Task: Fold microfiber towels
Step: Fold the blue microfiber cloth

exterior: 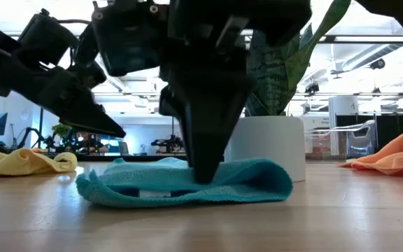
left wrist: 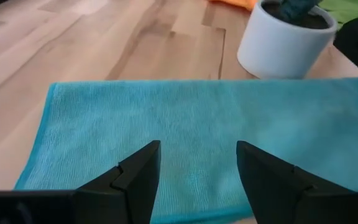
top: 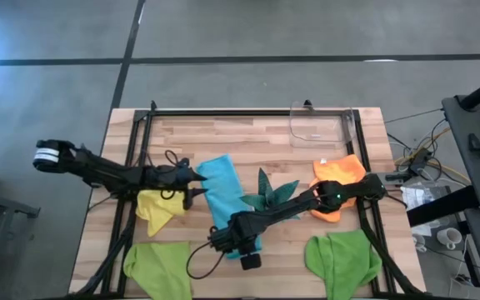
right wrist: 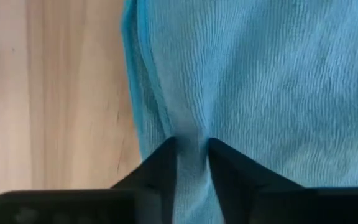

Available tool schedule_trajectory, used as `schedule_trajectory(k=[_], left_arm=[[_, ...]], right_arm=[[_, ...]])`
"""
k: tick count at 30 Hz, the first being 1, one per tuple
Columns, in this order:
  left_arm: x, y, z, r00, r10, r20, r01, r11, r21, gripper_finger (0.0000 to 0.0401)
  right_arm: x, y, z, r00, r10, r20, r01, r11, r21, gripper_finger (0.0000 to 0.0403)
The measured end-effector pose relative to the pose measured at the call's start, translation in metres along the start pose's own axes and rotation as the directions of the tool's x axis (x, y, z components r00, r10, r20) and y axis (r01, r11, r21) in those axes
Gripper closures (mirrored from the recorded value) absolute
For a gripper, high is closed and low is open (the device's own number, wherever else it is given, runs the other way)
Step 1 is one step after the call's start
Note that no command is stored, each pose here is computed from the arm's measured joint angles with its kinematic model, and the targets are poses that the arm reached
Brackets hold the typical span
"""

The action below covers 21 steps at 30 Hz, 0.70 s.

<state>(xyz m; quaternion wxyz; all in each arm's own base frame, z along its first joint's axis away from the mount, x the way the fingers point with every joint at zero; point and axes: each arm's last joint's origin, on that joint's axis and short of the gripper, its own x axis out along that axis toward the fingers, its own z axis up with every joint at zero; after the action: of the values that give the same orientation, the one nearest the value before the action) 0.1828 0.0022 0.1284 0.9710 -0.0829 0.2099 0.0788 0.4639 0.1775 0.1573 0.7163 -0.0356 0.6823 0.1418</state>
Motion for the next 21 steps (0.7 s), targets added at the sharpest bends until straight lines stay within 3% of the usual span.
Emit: schedule_trajectory(k=[4,8,15,21], left_arm=[[0.008,-0.001,0.0,0.999,-0.002,0.045,0.003,1.0,-0.006,0.0205],[0.02,-0.001,-0.002,0.995,0.039,0.095,-0.034,0.998,-0.05,0.0205],[0.057,-0.001,-0.016,0.994,0.091,-0.058,-0.094,0.995,-0.044,0.0205],[0.074,0.007,-0.032,0.965,0.181,-0.188,-0.186,0.983,-0.007,0.0205]], right_arm=[[-0.015,0.007,0.002,1.0,-0.001,0.022,0.001,1.0,0.005,0.0265],[-0.019,0.023,0.004,0.995,-0.051,0.083,0.055,0.997,-0.055,0.0244],[0.011,0.027,0.01,0.996,-0.041,0.077,0.047,0.996,-0.072,0.0254],[0.01,0.037,-0.003,0.999,0.008,-0.045,-0.01,0.999,-0.046,0.0262]])
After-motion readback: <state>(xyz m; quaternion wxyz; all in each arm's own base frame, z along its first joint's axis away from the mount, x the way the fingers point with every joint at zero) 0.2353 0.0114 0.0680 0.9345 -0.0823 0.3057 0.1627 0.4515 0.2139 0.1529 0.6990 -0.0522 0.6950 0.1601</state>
